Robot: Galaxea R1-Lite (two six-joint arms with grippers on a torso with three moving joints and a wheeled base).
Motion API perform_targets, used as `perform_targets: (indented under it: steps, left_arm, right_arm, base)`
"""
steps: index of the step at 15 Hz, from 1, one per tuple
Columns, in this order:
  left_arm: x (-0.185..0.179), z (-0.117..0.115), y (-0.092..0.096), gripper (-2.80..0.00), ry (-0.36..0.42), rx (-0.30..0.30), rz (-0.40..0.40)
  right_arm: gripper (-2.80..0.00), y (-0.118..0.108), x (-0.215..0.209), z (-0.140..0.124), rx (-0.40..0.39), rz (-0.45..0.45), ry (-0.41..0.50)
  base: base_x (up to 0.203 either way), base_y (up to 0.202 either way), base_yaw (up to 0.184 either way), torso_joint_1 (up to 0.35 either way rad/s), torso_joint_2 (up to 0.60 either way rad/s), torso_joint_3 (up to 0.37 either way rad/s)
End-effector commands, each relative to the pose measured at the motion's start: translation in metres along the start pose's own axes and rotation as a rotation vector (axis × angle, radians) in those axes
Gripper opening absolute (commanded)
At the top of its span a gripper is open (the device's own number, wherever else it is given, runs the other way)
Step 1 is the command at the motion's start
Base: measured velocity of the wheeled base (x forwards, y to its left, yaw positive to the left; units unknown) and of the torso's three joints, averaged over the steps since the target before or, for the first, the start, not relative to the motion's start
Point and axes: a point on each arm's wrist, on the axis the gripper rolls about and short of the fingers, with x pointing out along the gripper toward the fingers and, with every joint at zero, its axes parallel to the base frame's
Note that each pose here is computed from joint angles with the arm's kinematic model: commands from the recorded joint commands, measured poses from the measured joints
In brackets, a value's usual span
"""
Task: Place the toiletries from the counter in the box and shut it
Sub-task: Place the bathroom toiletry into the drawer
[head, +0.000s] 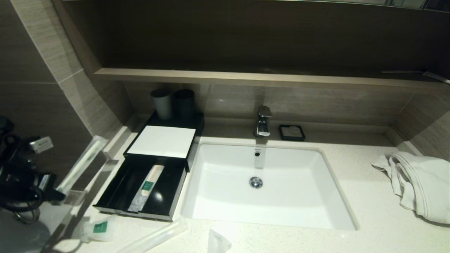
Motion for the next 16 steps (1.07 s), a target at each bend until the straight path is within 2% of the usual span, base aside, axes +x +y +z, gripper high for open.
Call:
perform_targets:
  steps: [1,3,5,8,10,16]
  left_arm:
    - [-0.023,-0.004,-0.022,-2.8,-0.022,-0.009,-0.045]
    - [-0.022,-0.005,-0.031,-2.8,0.013,-0.018,-0.08]
    - [-0.027,-0.004,-0.034,-2.8,0.036,-0.017,-0.081]
    - [-0.029,-0.006,-0.038,-2.8,0.136,-0.034,-0.102]
    - [-0.023,-0.007,-0.045,-2.8,0.218,-0.024,-0.128]
    - [-0.034,-0.01,-0.068,-2.8,0.328,-0.046,-0.157]
  right_arm:
    - [-2.8,0.0,0.0,0.0,0.0,0.0,0.0]
    - [-2.8,0.0,0.0,0.0,0.0,0.0,0.0]
    - [-2.8,0.0,0.0,0.0,0.0,0.0,0.0]
    - [-2.8,0.0,0.0,0.0,0.0,0.0,0.0]
    - [-2.8,0.0,0.0,0.0,0.0,0.0,0.0]
    - [-2.8,0.0,0.0,0.0,0.0,0.0,0.0]
  base:
    - [0.0,0.0,0.0,0.0,0.0,0.0]
    - [0.0,0.0,0.0,0.0,0.0,0.0]
    - [0.0,0.0,0.0,0.0,0.0,0.0]
    - [0.0,0.0,0.0,0.0,0.0,0.0]
    - [0.0,0.0,0.0,0.0,0.0,0.0]
    - [0.0,0.0,0.0,0.0,0.0,0.0]
